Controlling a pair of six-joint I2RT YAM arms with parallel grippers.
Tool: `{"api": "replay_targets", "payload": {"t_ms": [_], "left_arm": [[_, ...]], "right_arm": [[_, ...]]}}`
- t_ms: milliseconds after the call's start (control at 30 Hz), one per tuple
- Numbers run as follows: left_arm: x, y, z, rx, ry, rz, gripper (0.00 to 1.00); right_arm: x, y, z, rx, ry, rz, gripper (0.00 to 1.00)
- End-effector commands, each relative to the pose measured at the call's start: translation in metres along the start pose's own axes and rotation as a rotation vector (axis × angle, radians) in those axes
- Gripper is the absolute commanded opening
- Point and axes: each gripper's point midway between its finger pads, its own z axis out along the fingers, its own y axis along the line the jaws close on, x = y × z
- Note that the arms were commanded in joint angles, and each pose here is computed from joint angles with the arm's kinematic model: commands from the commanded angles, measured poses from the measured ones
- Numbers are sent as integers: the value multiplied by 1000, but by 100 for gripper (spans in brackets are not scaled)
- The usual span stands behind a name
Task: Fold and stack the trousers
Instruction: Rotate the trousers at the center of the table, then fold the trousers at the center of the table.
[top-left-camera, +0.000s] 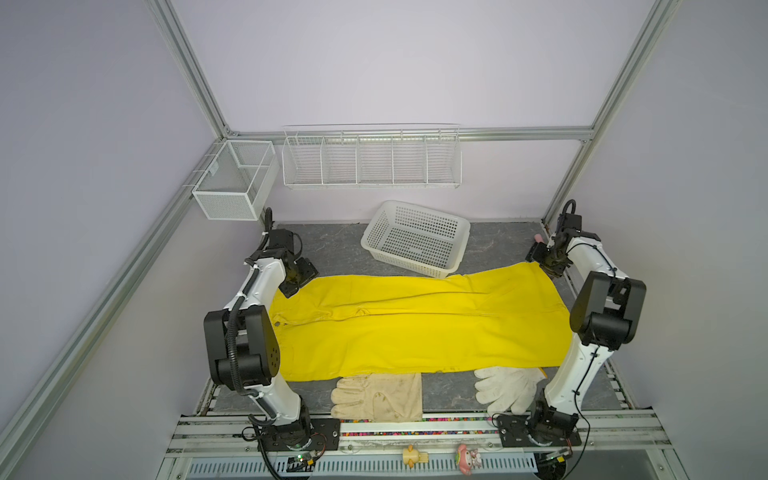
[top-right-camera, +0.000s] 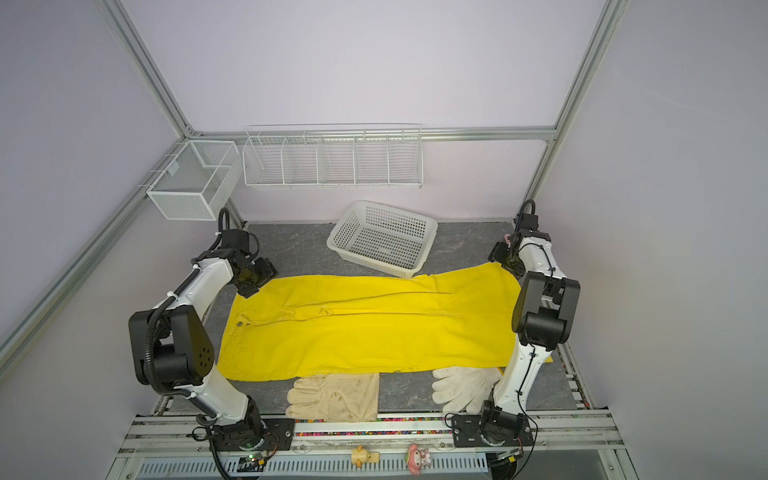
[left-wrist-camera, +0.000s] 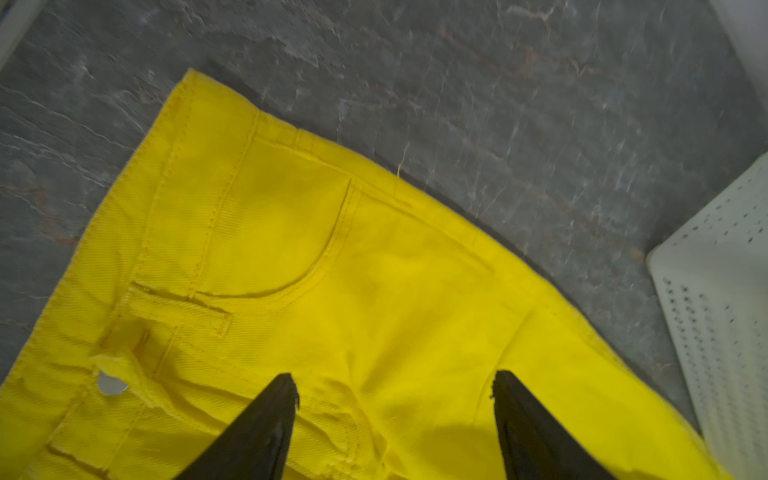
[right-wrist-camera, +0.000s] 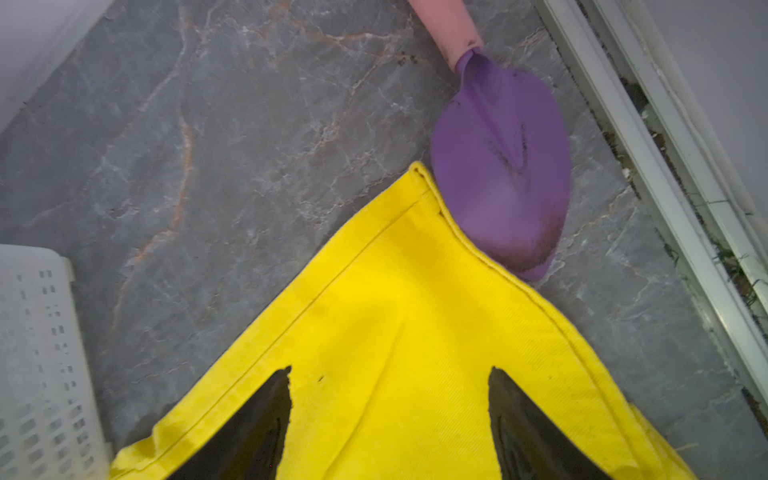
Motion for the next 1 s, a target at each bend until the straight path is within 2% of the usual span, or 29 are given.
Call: {"api": "replay_targets", "payload": {"t_ms": [0,167,367,700,833,967], "left_arm": [[-13,20,14,-145,-17,-204,75],[-23,26,31,-223,-32,-310,75],[-36,23,58,-263,-25,-321,75],[-32,28,99,-339,47,-348,74],[-23,32,107,-369,85,-348,70],[-11,36,116,-383,124,-323,59]], "right_arm": [[16,9,1,10,57,148,77],[15,16,12,54,61,233,79],[10,26,37,38,74,283,81],[13,14,65,170,116,322,83],[17,6,67,272,142,322,83],[14,5,66,351,129,302,83]]}}
